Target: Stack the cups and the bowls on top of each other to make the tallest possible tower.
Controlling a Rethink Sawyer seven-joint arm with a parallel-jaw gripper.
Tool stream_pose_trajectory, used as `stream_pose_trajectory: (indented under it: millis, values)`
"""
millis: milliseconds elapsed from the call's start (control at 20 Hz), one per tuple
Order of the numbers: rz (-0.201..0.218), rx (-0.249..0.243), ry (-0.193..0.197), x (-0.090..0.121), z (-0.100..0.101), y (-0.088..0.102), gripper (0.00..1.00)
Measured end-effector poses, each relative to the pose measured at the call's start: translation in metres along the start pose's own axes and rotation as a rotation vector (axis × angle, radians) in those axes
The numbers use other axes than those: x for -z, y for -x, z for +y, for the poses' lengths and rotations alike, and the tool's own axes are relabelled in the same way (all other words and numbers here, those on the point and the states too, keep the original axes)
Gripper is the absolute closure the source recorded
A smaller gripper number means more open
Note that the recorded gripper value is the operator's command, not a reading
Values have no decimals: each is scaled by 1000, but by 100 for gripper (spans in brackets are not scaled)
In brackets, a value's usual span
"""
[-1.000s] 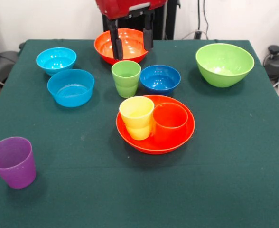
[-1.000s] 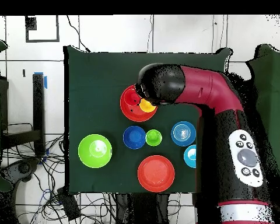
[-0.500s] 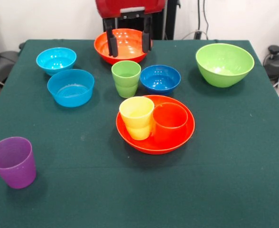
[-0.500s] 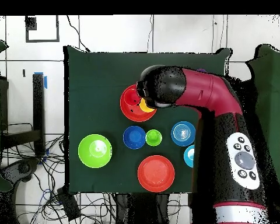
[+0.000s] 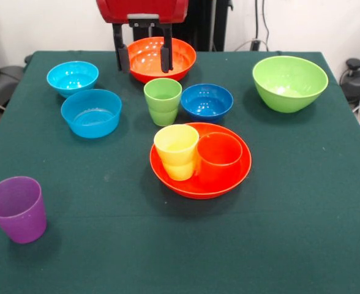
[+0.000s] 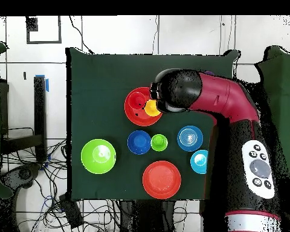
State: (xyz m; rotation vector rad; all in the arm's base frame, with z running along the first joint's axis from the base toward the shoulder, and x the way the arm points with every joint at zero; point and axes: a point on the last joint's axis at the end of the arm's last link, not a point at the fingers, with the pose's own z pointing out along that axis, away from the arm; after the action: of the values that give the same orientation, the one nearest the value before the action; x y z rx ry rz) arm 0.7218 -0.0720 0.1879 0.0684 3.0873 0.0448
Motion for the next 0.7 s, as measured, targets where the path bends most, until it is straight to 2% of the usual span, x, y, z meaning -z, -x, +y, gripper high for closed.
stream_pose_trajectory:
  millis: [700]
  values:
    - [7, -6, -21, 0, -4, -4, 0]
